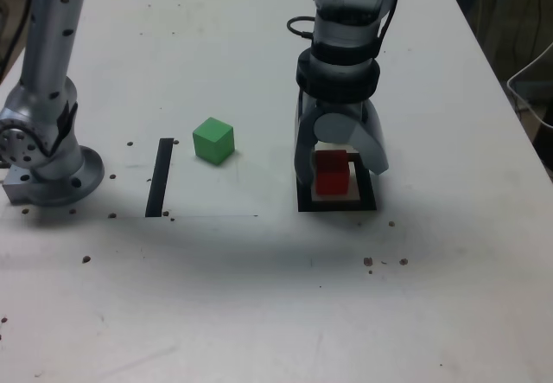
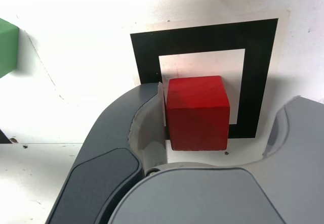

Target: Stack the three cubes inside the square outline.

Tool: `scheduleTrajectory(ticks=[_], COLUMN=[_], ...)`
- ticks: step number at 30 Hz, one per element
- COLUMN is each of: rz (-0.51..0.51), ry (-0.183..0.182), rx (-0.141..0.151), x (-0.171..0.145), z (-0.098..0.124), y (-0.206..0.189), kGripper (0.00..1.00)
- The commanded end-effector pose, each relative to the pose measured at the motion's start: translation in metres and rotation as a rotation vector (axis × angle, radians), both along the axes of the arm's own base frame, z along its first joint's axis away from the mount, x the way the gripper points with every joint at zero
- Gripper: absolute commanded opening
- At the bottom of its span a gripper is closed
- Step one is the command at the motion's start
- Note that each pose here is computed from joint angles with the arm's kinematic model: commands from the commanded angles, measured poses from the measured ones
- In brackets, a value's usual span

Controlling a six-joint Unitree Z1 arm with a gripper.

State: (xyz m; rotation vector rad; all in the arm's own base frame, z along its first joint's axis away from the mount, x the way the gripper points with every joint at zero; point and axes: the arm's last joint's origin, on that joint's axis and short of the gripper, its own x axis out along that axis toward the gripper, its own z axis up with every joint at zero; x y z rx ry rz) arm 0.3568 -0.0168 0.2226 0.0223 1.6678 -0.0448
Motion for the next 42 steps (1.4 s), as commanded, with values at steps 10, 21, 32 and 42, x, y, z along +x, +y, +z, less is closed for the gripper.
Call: scheduleTrajectory(ticks=[10,21,32,42], rz=[-0.003,0.015,0.026,0.060], ry=[-0.013,0.007,0.044,0.086], rx=[0.002,0.057,0.114,0.123], x=[0.001,-0.009,-0.010,-0.001], z=[0.004,0.028,0.042,0.034], y=[0.000,0.012,0.039,0.082], kGripper=[0.99,0.99,0.99,0.99])
